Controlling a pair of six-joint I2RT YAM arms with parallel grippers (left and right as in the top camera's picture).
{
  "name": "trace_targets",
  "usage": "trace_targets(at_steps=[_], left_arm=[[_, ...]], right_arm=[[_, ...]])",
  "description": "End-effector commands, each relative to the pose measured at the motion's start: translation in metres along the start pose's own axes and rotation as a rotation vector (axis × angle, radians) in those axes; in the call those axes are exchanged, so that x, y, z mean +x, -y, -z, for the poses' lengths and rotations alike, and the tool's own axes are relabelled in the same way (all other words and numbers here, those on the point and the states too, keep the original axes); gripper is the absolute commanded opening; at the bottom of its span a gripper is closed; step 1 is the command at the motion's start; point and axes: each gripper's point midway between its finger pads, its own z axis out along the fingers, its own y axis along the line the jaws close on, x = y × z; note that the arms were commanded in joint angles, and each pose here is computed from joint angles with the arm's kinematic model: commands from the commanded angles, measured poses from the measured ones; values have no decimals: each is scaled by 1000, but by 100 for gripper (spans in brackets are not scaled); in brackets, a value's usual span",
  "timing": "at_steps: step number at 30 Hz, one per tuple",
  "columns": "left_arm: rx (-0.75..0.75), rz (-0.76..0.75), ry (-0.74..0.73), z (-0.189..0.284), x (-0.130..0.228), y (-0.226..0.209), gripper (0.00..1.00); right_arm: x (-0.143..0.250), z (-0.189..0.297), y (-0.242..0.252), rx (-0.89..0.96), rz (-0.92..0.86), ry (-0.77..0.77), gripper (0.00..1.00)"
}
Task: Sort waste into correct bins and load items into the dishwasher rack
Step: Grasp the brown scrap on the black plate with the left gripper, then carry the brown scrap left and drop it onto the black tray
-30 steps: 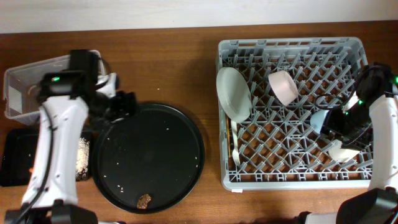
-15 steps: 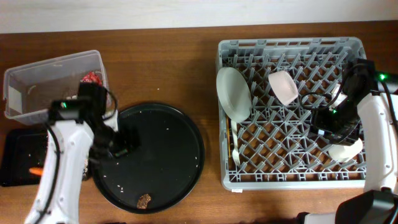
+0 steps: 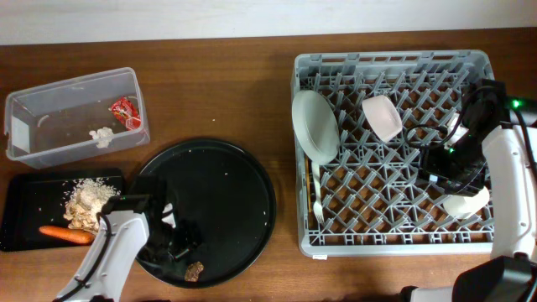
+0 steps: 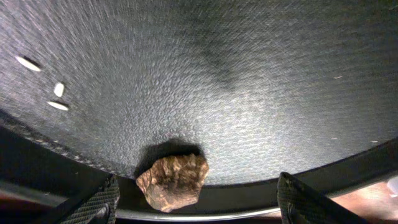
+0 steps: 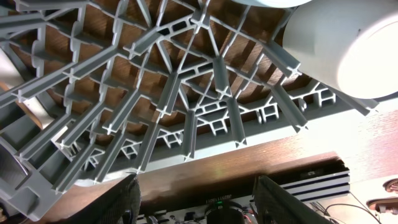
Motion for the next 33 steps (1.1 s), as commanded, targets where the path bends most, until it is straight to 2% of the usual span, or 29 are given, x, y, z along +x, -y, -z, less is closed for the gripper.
trace_targets(at_steps=[1, 5, 10, 15, 18, 23, 26, 27, 28, 30, 33], left_arm=[[20, 35, -24, -12, 9, -2, 80], [34, 21, 7, -18, 3, -1, 72], [35, -73, 31, -21, 1, 10, 64], [-4, -138, 5, -25, 13, 13, 63], [-80, -125, 15, -26, 15, 3, 63], [-96, -121, -1, -27, 19, -2, 62], [-101, -119, -9, -29, 21, -4, 56], [-102, -118, -11, -30, 22, -5, 47], [-103, -118, -14, -30, 23, -5, 43], [-104, -118, -14, -30, 23, -5, 43], [-109, -115, -24, -30, 25, -7, 34]], right_arm=[[1, 3, -1, -3, 8, 11, 61], [1, 3, -1, -3, 7, 11, 61], [1, 3, -1, -3, 7, 11, 61], [1, 3, -1, -3, 7, 11, 61], [1, 3, -1, -3, 8, 11, 61], [1, 3, -1, -3, 7, 11, 61], [1, 3, -1, -3, 8, 11, 61], [1, 3, -1, -3, 7, 11, 61], [1, 3, -1, -3, 7, 11, 61], [1, 3, -1, -3, 7, 11, 61], [1, 3, -1, -3, 7, 11, 61]])
